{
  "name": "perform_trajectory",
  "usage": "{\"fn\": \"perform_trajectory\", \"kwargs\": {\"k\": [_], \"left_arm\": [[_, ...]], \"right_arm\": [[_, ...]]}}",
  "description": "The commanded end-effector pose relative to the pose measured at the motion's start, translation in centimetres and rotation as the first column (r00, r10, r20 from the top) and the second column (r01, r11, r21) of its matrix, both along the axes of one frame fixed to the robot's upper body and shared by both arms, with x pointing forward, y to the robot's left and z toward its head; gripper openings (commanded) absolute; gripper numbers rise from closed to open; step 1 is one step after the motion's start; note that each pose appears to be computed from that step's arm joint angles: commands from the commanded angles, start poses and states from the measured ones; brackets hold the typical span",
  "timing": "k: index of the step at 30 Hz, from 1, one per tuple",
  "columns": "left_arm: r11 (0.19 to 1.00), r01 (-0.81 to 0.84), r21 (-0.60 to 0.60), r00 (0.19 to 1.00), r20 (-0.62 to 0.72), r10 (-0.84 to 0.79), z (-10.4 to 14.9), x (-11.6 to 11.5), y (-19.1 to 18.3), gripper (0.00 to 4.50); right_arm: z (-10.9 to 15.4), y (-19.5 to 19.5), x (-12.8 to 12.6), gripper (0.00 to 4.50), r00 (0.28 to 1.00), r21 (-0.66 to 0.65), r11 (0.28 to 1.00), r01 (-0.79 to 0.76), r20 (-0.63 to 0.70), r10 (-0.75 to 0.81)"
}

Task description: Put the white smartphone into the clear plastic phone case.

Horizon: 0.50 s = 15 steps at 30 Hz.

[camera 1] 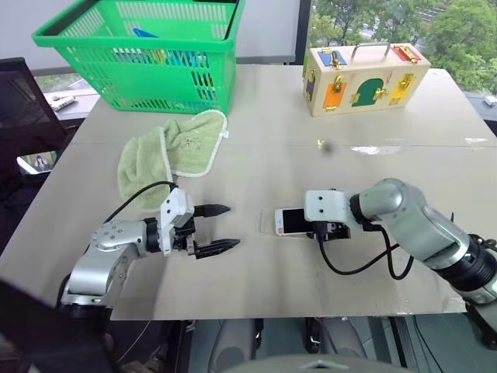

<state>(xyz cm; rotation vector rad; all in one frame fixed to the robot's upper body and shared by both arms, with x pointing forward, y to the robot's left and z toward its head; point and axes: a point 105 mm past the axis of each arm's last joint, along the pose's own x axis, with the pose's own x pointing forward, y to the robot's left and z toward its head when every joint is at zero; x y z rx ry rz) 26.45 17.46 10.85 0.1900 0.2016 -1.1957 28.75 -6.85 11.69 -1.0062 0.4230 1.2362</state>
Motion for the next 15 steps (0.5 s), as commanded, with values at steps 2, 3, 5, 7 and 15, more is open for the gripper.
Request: {"fn": "perform_trajectory", "kwargs": {"k": [2,3,5,7,15], "left_arm": [[1.0,0.012,0.003,0.999,0.034,-0.012,0.6,0.0,-0.1,4.5],[1.0,0.012,0.003,0.999,0.035,-0.012,0.6,0.0,-0.1,4.5],[1.0,0.011,0.002,0.999,0.036,-0.011,0.6,0.0,-0.1,4.5],[1.0,0.009,0.002,0.999,0.035,-0.009,0.6,0.0,-0.1,4.5],[1.0,0.011,-0.003,0.999,0.039,-0.011,0.6,0.2,-0.2,4.5]], "right_arm": [[1.1,0.0,0.3,4.39,1.0,0.043,0.999,0.012,0.026,-0.013],[1.4,-0.1,0.4,4.39,0.999,0.056,0.998,0.018,0.029,-0.02],[2.2,-0.2,0.4,4.39,0.999,0.094,0.995,0.023,0.029,-0.025],[3.3,-0.2,0.1,4.39,1.0,0.157,0.987,0.025,0.011,-0.027],[4.3,-0.4,-1.0,1.7,0.994,0.316,0.947,0.058,-0.108,-0.024]]}}
